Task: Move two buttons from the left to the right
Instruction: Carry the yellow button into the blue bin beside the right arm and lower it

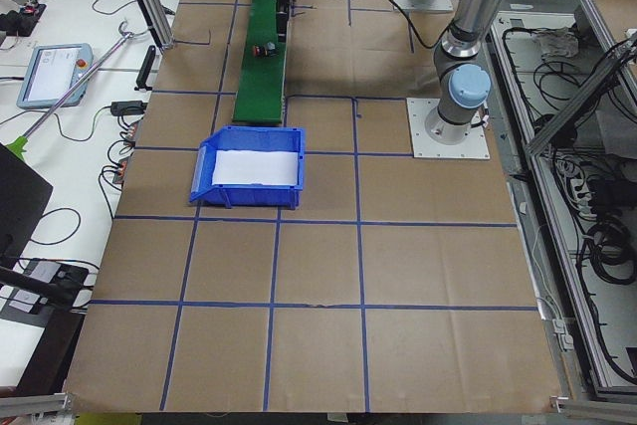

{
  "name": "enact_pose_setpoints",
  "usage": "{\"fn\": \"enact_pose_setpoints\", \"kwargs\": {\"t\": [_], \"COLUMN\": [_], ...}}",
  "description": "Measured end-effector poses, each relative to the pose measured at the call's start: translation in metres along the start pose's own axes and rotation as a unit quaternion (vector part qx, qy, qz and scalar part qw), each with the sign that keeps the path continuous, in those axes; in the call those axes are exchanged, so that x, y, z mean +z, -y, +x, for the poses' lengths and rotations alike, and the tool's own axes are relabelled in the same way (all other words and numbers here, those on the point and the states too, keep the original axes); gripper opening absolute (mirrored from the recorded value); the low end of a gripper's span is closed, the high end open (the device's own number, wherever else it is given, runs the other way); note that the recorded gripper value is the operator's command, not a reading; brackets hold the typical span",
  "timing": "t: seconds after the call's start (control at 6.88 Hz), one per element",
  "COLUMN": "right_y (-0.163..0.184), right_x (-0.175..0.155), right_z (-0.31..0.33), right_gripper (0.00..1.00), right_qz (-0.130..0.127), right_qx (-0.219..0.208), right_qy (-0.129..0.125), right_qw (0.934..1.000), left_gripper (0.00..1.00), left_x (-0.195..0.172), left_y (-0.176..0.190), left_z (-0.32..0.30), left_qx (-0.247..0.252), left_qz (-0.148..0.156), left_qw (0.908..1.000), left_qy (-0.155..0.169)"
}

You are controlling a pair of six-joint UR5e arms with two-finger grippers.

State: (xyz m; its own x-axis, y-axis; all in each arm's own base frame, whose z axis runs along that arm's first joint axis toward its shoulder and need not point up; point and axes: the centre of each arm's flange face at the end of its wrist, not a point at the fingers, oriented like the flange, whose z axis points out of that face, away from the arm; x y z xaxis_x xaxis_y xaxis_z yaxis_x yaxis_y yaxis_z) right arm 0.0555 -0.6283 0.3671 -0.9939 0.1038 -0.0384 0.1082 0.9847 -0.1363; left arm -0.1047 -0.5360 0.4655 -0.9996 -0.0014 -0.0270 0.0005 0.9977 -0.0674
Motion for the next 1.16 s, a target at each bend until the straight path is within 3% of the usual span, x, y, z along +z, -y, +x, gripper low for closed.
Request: {"fn": "enact_pose_setpoints", "kwargs": {"t": [0.29, 0.58, 0.87, 1.16], "right_y": [-0.009, -0.022, -0.037, -0.064], "right_x": [-0.055, -0.066, -0.053, -0.014], "right_z": [0.094, 0.179, 0.222, 0.256], "right_gripper": [0.07, 0.05, 0.04, 0.04], "right_qz": [0.007, -0.008, -0.026, -0.043], "right_qx": [-0.004, -0.041, -0.067, -0.053], "right_qy": [-0.01, -0.016, -0.013, -0.001], "right_qw": [0.9999, 0.999, 0.9974, 0.9977], "left_gripper": [1.0, 1.0, 1.0, 1.0], "left_x": [0.0, 0.001, 0.001, 0.001], "left_y": [0.001, 0.007, 0.008, 0.007], "left_z": [-0.001, -0.001, -0.002, -0.002], "left_qx": [0.0, -0.001, -0.001, -0.001], "left_qz": [0.0, 0.0, 0.0, 0.0], "left_qw": [1.0, 1.0, 1.0, 1.0], "left_qy": [0.0, 0.002, 0.003, 0.003]}}
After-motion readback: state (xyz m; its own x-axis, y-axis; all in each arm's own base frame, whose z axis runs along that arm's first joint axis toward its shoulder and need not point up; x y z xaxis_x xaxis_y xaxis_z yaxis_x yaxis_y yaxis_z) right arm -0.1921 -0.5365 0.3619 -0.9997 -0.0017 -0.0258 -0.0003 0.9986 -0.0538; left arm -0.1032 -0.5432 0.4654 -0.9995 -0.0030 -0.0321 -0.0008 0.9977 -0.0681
